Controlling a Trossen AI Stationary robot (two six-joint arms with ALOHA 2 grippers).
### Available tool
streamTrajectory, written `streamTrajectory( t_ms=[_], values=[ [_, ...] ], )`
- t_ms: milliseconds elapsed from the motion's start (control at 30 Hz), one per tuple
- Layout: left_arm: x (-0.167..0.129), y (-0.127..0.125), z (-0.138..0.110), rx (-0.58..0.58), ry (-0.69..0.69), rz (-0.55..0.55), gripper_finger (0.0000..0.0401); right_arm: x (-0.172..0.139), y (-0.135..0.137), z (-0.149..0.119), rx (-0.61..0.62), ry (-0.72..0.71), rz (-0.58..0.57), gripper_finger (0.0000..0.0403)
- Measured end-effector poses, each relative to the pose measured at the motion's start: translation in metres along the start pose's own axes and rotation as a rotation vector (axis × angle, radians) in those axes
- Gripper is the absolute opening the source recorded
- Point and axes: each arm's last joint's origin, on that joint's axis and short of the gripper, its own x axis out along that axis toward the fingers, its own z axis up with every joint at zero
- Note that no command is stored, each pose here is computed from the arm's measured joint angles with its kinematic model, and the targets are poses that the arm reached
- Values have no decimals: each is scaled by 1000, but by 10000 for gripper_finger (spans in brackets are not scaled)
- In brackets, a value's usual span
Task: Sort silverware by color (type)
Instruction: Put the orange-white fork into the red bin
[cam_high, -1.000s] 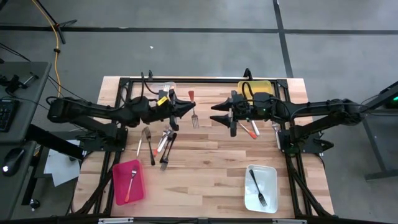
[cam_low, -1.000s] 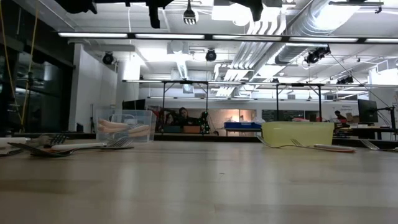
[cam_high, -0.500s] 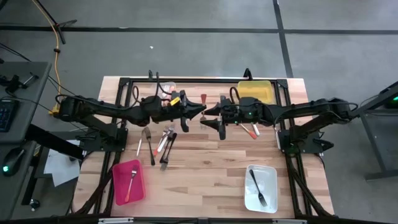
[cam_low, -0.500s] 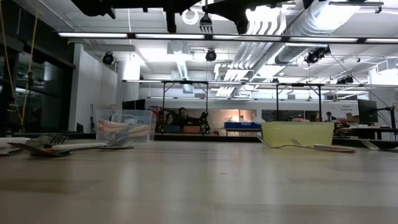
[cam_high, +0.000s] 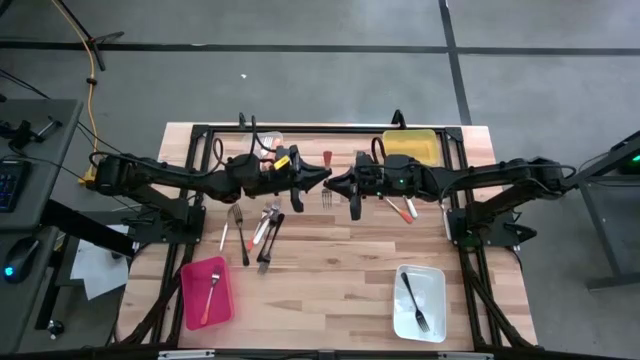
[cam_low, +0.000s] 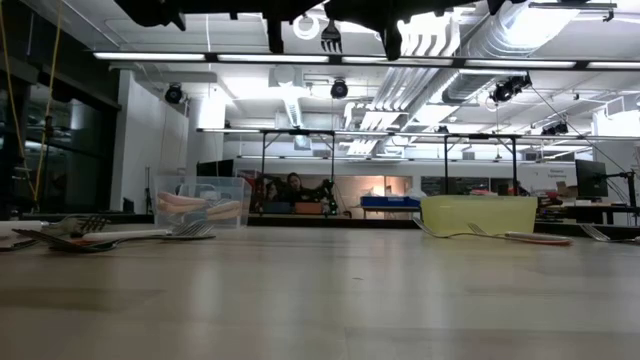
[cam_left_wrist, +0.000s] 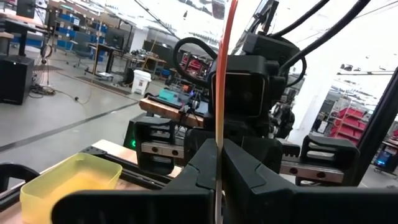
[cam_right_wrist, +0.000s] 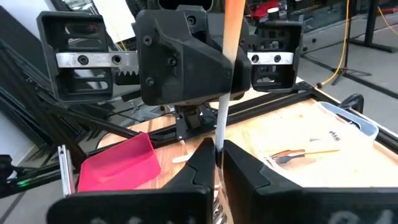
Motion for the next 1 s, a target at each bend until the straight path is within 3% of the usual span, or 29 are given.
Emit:
streamTrajectory(
  t_ms=[833,1000],
  values=[
    [0,1,-2,4,29,7,22,0,0,-1,-60,13,-2,0],
    [-4,0,0,-10,71,-7,45,-3,-2,-2,-73,40,-8,0]
  ],
)
